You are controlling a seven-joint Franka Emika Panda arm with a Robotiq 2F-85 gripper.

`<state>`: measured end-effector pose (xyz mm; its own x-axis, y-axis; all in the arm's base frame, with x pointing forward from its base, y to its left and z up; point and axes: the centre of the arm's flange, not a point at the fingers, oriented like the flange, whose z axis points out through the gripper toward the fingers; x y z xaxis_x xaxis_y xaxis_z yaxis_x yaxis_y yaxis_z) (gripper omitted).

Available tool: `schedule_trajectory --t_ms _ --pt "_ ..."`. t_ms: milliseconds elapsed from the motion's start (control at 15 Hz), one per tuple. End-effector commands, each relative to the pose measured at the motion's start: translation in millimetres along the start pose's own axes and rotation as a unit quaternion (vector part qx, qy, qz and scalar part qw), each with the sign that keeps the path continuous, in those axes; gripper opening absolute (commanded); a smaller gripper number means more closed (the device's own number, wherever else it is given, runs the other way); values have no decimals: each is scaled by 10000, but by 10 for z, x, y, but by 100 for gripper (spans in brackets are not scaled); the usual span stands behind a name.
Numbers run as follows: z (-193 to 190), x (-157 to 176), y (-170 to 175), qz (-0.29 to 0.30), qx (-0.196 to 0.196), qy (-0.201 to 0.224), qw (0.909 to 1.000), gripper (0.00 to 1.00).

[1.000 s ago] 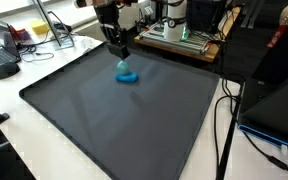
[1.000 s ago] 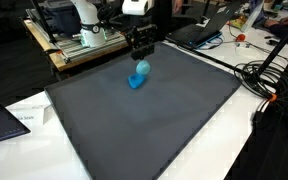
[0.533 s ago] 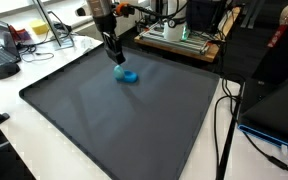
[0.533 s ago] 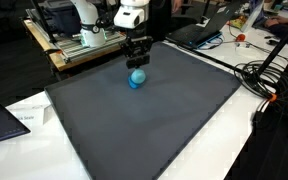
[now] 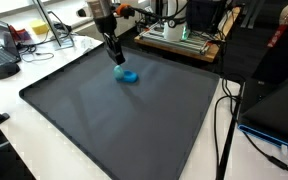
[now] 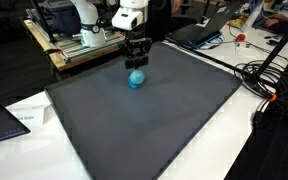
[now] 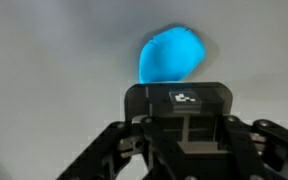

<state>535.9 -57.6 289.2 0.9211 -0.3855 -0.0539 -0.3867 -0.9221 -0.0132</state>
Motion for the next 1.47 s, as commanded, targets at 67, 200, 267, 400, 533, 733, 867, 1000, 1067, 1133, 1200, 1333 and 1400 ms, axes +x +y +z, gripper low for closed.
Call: schedule_trajectory --t_ms 67,200,267,400,533,733,867,1000,1067,1133,1200,1333,1400 --pt "342 -67 129 122 -149 -487 9986 22" --pt "412 -84 167 116 -119 -697 9974 22" --pt "446 -91 188 122 -120 -811 9966 22" --pt "472 -87 216 97 -81 -1004 9949 22" --pt "467 -72 245 86 -59 -1133 9935 22" --pt "518 -40 278 12 -48 -1367 9906 22" --pt "558 18 267 -177 61 -1457 9891 22" --pt "600 117 244 -324 190 -1542 9873 22" --pt "612 164 246 -382 220 -1601 9861 22" --pt "631 206 258 -410 231 -1669 9849 22" --pt "672 251 270 -425 237 -1740 9835 22" --pt "727 338 293 -442 307 -1886 9806 22" --pt "758 390 306 -430 333 -1964 9790 22"
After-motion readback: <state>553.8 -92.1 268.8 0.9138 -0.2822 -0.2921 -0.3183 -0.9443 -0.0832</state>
